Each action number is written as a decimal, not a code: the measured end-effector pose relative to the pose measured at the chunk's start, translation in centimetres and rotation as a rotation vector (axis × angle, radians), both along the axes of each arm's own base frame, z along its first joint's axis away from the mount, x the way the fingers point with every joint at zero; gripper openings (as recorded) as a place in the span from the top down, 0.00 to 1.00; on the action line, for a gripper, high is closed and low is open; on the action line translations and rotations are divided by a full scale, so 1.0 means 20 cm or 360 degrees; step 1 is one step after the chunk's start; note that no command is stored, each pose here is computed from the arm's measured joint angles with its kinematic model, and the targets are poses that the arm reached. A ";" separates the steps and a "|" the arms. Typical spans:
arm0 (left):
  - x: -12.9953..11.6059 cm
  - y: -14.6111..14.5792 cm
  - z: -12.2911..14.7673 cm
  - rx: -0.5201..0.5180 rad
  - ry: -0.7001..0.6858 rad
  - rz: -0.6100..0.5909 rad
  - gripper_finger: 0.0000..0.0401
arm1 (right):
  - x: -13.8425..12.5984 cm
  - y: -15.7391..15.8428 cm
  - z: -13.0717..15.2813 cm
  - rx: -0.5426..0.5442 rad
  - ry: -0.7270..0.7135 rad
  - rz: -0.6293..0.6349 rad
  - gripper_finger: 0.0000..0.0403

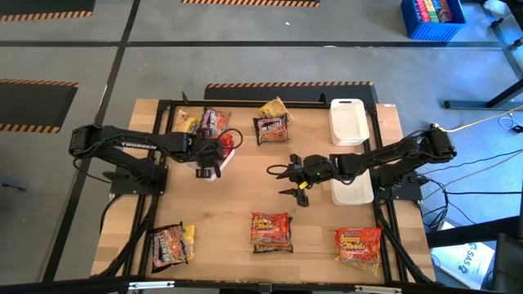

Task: Sort Maruchan noodles
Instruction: Put the top orange noodle into the left white bin

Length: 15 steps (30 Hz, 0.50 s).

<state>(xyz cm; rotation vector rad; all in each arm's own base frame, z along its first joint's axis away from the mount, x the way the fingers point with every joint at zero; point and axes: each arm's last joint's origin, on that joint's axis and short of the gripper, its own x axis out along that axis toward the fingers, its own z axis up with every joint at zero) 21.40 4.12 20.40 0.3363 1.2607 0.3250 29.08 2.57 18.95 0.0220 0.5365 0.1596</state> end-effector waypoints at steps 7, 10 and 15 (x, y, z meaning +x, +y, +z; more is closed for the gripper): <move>-0.01 0.02 0.00 0.0010 -0.0046 0.0151 0.50 | 0.00 0.00 0.00 0.0000 0.0000 0.0000 0.41; 0.00 0.03 0.00 0.0044 -0.0059 0.0179 0.51 | 0.00 0.00 0.00 0.0001 0.0000 -0.0001 0.41; 0.01 0.03 0.06 -0.0035 -0.0113 0.0244 0.51 | 0.00 0.00 0.00 0.0005 0.0001 -0.0004 0.41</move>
